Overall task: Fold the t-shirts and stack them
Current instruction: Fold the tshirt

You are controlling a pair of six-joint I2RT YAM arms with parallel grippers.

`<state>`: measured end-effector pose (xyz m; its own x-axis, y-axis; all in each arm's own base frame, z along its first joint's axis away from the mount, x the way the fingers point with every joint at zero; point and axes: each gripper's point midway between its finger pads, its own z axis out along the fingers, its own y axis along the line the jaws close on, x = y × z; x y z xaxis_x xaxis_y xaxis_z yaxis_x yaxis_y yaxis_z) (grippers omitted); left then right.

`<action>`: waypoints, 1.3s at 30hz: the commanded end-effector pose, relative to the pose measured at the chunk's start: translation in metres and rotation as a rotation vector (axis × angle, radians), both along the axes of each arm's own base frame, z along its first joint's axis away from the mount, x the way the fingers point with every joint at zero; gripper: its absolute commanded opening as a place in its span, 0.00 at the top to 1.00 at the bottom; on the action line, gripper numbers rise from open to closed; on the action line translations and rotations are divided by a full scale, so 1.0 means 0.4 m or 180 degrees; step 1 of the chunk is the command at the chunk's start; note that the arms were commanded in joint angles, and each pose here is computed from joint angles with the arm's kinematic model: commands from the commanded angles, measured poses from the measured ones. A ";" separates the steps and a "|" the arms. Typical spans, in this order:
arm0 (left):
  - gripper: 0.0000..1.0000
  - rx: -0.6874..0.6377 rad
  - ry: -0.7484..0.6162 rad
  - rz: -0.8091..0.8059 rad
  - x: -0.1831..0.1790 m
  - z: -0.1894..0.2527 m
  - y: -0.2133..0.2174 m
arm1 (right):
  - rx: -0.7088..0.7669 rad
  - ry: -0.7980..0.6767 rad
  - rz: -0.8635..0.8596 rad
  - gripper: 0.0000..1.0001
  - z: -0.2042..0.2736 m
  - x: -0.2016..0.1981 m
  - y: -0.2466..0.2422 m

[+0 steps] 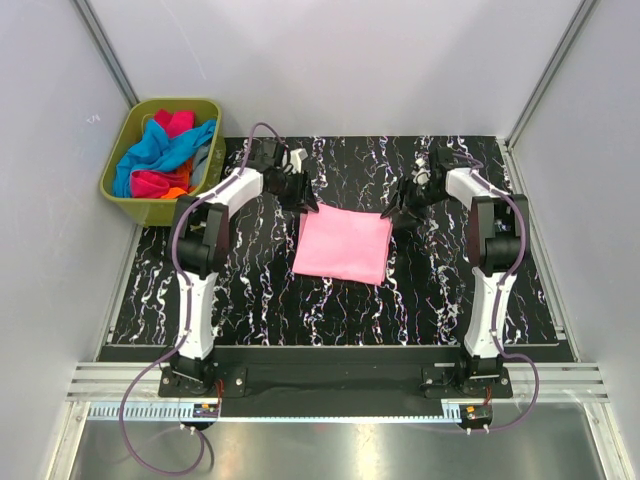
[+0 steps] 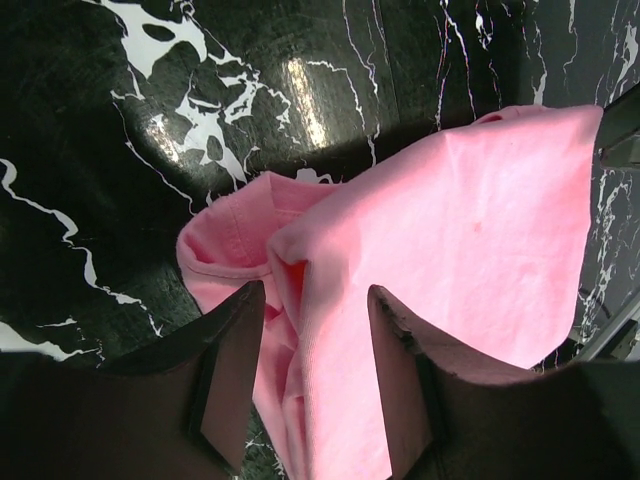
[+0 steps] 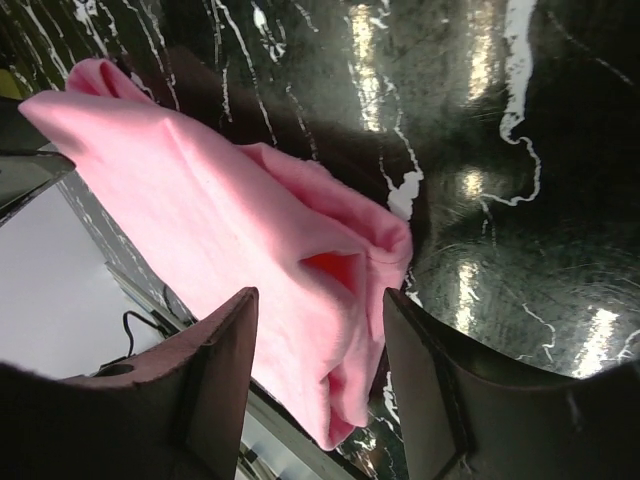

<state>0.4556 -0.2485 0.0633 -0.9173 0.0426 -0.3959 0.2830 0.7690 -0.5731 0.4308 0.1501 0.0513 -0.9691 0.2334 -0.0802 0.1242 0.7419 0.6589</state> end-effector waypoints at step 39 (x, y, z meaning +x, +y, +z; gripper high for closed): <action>0.74 -0.1173 -0.0333 0.0213 -0.132 0.201 -0.102 | 0.1415 -0.0364 0.0038 0.55 0.205 -0.038 0.294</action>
